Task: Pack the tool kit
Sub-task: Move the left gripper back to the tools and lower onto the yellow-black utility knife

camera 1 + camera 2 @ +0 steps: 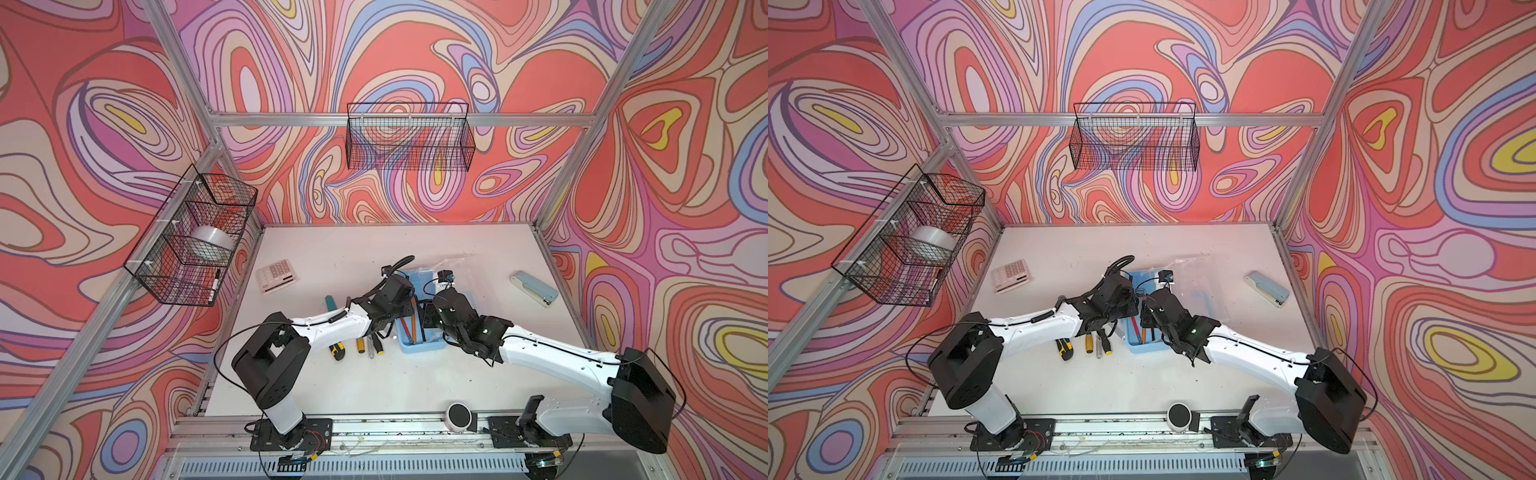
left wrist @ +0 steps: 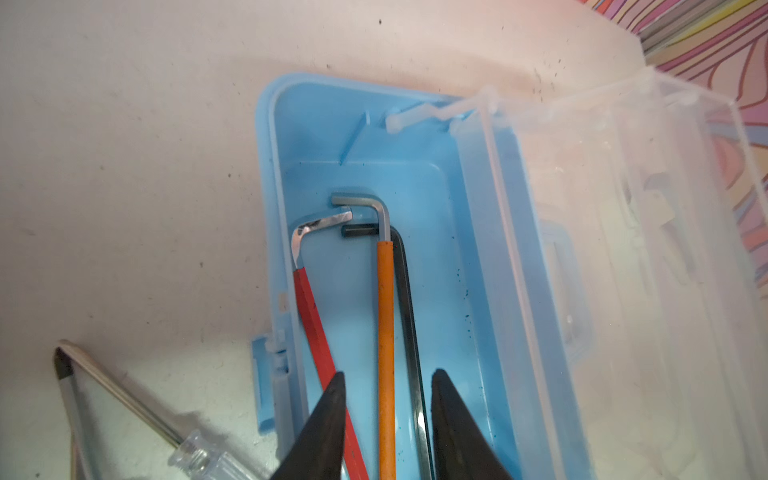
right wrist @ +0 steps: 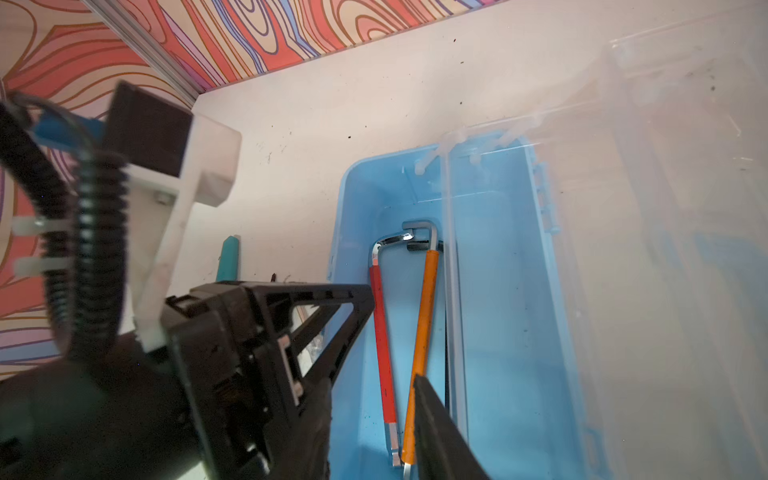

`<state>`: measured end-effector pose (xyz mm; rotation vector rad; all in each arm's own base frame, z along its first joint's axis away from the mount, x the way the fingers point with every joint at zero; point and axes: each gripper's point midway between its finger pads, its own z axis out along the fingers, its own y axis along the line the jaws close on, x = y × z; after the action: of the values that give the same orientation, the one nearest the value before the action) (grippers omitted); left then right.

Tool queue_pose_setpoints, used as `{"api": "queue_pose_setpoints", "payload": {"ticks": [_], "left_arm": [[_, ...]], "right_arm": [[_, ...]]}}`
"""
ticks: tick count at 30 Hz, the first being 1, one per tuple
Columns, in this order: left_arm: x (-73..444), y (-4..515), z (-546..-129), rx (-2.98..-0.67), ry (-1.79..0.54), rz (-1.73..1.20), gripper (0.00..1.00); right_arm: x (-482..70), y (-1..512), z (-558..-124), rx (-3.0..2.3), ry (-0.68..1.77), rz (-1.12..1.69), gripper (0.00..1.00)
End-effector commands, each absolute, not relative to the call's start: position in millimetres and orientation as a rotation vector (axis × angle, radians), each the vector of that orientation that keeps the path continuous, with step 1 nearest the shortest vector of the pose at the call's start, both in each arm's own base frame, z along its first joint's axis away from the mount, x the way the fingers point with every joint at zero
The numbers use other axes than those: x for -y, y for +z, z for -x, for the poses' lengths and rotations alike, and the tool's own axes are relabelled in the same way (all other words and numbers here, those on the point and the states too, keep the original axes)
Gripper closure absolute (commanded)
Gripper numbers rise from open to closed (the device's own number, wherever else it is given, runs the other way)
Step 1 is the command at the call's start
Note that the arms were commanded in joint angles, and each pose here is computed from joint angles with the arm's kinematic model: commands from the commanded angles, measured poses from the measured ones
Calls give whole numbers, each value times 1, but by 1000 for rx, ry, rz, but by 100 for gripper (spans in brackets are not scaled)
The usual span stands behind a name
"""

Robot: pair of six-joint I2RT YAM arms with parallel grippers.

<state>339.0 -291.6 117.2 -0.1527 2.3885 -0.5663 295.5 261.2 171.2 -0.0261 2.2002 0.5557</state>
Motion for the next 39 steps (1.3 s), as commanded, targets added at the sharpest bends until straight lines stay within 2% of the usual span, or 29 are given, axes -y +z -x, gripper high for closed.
{"api": "queue_pose_setpoints", "payload": {"ticks": [1,5,13,20,26,39], "left_arm": [[265,133,-334,-2350,-453,158,53],[234,147,-323,-2312,-364,184,45],[151,149,-290,-2323,-164,306,38],[90,124,-258,-2373,-40,457,36],[77,94,-244,-2464,29,488,36],[87,41,-239,-2570,-8,535,36]], "right_arm": [[-267,189,-296,-2172,585,76,62],[-285,191,-296,-2204,617,153,56],[-308,185,-294,-2248,668,251,50],[-319,178,-291,-2269,671,308,35],[-326,167,-289,-2305,676,327,35],[-327,153,-291,-2341,649,322,35]]}}
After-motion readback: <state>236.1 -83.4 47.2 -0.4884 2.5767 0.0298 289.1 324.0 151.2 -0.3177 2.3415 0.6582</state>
